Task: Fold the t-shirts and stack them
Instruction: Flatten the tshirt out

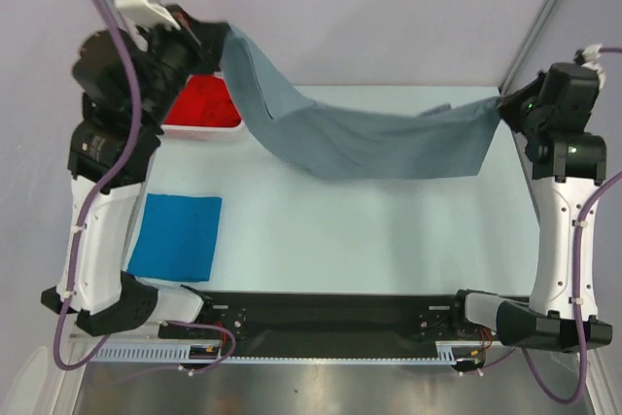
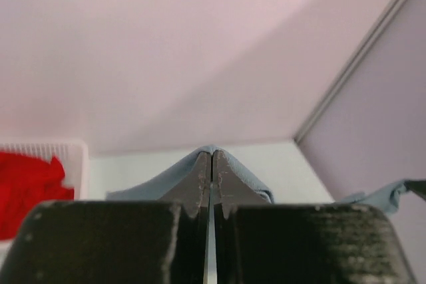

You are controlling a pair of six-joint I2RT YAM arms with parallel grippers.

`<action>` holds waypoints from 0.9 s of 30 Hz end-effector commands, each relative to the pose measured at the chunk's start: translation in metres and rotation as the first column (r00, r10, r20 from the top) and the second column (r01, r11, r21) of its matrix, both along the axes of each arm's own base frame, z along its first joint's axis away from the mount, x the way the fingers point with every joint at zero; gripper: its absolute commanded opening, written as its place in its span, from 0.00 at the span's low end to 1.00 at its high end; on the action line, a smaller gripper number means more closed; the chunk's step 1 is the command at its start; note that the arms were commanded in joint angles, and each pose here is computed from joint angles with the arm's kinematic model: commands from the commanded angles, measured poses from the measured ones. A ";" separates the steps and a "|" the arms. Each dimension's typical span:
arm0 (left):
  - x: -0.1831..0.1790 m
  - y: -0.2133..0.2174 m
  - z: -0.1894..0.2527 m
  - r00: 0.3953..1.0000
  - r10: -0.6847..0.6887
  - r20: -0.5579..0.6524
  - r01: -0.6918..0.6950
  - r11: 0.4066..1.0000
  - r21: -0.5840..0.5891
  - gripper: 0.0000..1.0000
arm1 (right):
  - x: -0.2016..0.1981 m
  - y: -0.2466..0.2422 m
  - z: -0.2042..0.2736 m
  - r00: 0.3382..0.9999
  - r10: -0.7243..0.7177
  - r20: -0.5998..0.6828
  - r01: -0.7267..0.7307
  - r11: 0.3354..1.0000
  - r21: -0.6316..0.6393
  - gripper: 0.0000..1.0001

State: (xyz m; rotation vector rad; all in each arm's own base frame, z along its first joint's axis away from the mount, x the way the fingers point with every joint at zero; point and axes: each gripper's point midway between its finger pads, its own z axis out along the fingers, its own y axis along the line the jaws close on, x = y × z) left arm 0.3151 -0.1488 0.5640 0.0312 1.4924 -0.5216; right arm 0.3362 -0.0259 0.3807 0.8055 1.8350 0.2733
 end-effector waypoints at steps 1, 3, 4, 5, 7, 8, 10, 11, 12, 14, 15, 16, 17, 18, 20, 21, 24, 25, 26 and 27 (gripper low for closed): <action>-0.025 0.038 0.102 0.957 0.095 0.275 -0.070 0.993 -0.099 0.00 | 0.002 -0.020 0.056 0.992 -0.052 0.116 0.059 0.997 -0.059 0.00; -0.024 0.052 0.123 0.939 0.136 0.317 -0.093 0.985 -0.148 0.00 | 0.001 -0.028 0.088 0.977 -0.077 0.196 0.088 0.995 -0.045 0.00; -0.023 0.056 0.129 0.932 0.147 0.330 -0.095 0.981 -0.168 0.00 | 0.003 -0.030 0.100 0.969 -0.073 0.236 0.085 0.996 -0.042 0.00; -0.023 0.059 0.133 0.930 0.147 0.337 -0.083 0.977 -0.198 0.00 | 0.006 -0.046 0.103 0.963 -0.110 0.245 0.119 0.993 -0.020 0.00; -0.018 0.065 0.138 0.921 0.160 0.356 -0.084 0.972 -0.220 0.00 | 0.013 -0.048 0.097 0.973 -0.081 0.216 0.075 0.997 0.034 0.00; -0.014 0.064 0.136 0.925 0.155 0.347 -0.073 0.969 -0.237 0.00 | 0.027 -0.054 0.084 0.983 -0.076 0.168 0.065 0.996 0.066 0.00; -0.005 0.059 0.132 0.935 0.117 0.336 -0.039 0.973 -0.228 0.00 | 0.022 -0.055 0.103 0.978 -0.073 0.198 0.062 0.996 0.060 0.00; -0.006 0.059 0.134 0.934 0.117 0.338 -0.037 0.971 -0.235 0.00 | 0.021 -0.055 0.111 0.972 -0.070 0.225 0.060 0.997 0.051 0.00; -0.012 0.061 0.139 0.925 0.119 0.360 -0.030 0.970 -0.243 0.00 | 0.019 -0.053 0.120 0.964 -0.063 0.256 0.054 0.998 0.042 0.00; -0.021 0.059 0.147 0.912 0.099 0.398 0.000 0.970 -0.243 0.00 | 0.018 -0.053 0.135 0.952 -0.055 0.301 0.048 0.998 0.031 0.00; -0.029 0.060 0.158 0.897 0.101 0.431 0.014 0.967 -0.254 0.00 | 0.020 -0.052 0.139 0.953 -0.049 0.299 0.039 0.998 0.041 0.00; -0.033 0.058 0.163 0.889 0.087 0.449 0.032 0.967 -0.251 0.00 | 0.019 -0.049 0.142 0.952 -0.040 0.304 0.027 0.999 0.047 0.00; -0.038 0.058 0.169 0.880 0.077 0.468 0.052 0.965 -0.256 0.00 | 0.021 -0.047 0.144 0.951 -0.030 0.309 0.013 0.998 0.057 0.00; -0.051 0.059 0.182 0.860 0.070 0.505 0.074 0.963 -0.260 0.00 | 0.018 -0.043 0.150 0.946 -0.017 0.324 -0.003 0.998 0.059 0.00; -0.065 0.054 0.192 0.839 0.032 0.544 0.124 0.960 -0.249 0.00 | 0.009 -0.041 0.166 0.930 -0.015 0.366 0.000 0.999 0.043 0.00; -0.073 0.054 0.199 0.823 0.028 0.568 0.138 0.959 -0.247 0.00 | 0.003 -0.040 0.172 0.926 -0.018 0.378 0.005 0.999 0.035 0.00; -0.104 0.061 0.213 0.780 0.035 0.624 0.151 0.958 -0.242 0.00 | -0.018 -0.036 0.203 0.898 -0.005 0.440 0.007 1.000 -0.004 0.00; -0.115 0.063 0.217 0.766 0.037 0.641 0.155 0.958 -0.241 0.00 | -0.032 -0.031 0.221 0.875 0.005 0.484 0.010 1.000 -0.028 0.00; -0.134 0.065 0.224 0.737 0.029 0.675 0.170 0.959 -0.228 0.00 | -0.040 -0.028 0.228 0.863 0.013 0.505 0.011 0.999 -0.044 0.00; -0.146 0.067 0.227 0.722 0.029 0.691 0.177 0.958 -0.224 0.00 | -0.049 -0.026 0.237 0.847 0.016 0.531 0.016 0.998 -0.056 0.00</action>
